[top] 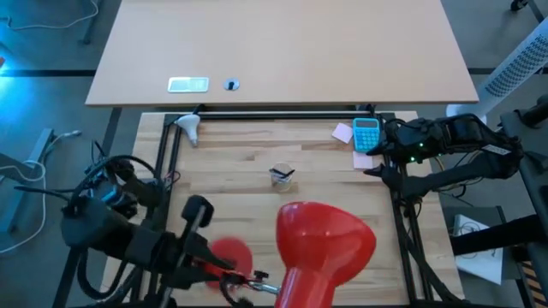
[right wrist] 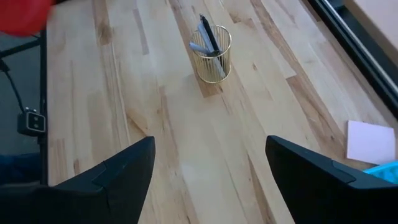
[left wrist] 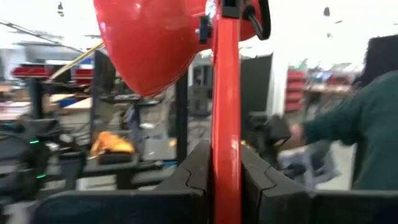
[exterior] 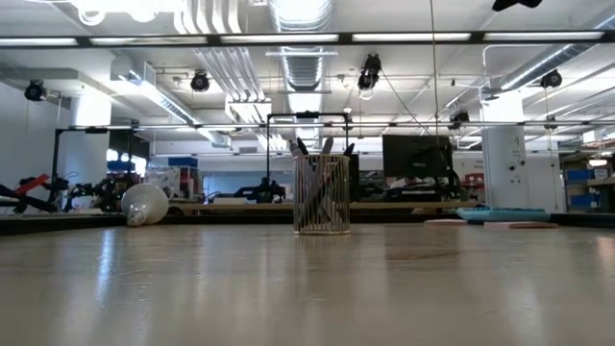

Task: Screw lightbulb
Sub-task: Prepare the lamp to insert the light bulb

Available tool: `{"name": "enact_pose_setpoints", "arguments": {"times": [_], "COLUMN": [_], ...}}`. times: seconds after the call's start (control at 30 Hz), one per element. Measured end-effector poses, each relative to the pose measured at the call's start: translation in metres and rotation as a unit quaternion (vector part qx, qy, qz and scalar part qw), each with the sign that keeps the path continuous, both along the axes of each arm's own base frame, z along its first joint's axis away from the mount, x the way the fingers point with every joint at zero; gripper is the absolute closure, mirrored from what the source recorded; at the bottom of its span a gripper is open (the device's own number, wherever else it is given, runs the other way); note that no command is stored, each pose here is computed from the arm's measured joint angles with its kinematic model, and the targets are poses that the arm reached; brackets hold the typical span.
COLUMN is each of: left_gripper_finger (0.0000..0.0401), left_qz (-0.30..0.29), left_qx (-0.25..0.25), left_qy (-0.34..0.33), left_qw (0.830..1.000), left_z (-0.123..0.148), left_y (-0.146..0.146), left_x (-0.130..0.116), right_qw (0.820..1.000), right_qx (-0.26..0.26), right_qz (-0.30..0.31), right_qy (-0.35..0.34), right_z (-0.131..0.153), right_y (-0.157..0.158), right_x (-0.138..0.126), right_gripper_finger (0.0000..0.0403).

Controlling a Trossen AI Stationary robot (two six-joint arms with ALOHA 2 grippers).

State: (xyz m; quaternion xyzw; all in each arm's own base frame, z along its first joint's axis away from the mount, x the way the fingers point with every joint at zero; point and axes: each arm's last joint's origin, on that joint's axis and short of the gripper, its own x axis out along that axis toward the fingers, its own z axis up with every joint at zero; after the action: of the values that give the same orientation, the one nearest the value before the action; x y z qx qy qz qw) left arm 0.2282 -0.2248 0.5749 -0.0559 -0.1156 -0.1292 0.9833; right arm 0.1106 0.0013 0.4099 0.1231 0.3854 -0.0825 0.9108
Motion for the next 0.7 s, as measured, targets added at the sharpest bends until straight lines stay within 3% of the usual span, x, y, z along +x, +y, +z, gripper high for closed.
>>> {"name": "enact_pose_setpoints", "arguments": {"times": [0.13, 0.3, 0.4, 0.57, 0.7], "left_gripper_finger": [0.0375, 0.0375, 0.0375, 0.0375, 0.0375], "left_qz": [-0.012, -0.078, -0.067, -0.014, -0.04], "left_qx": [-0.026, 0.015, 0.009, -0.016, -0.023], "left_qy": [-0.02, -0.08, -0.107, -0.082, -0.074], "left_qw": [0.999, 0.994, 0.992, 0.996, 0.996], "left_z": [-0.007, -0.017, -0.018, -0.018, -0.012], "left_y": [-0.016, -0.04, -0.046, -0.05, -0.057], "left_x": [0.015, 0.03, 0.035, 0.027, 0.003], "right_qw": [1.0, 0.999, 0.999, 1.0, 0.998], "right_qx": [-0.004, -0.022, -0.023, -0.001, 0.058], "right_qz": [0.003, 0.021, 0.022, 0.008, -0.012], "right_qy": [0.005, 0.011, 0.017, 0.017, 0.008], "right_z": [-0.001, -0.002, -0.003, -0.003, -0.002], "right_y": [0.0, 0.0, 0.0, 0.001, 0.002], "right_x": [0.003, 0.007, 0.01, 0.01, 0.005], "right_gripper_finger": [0.0097, 0.0095, 0.0095, 0.0095, 0.01]}}
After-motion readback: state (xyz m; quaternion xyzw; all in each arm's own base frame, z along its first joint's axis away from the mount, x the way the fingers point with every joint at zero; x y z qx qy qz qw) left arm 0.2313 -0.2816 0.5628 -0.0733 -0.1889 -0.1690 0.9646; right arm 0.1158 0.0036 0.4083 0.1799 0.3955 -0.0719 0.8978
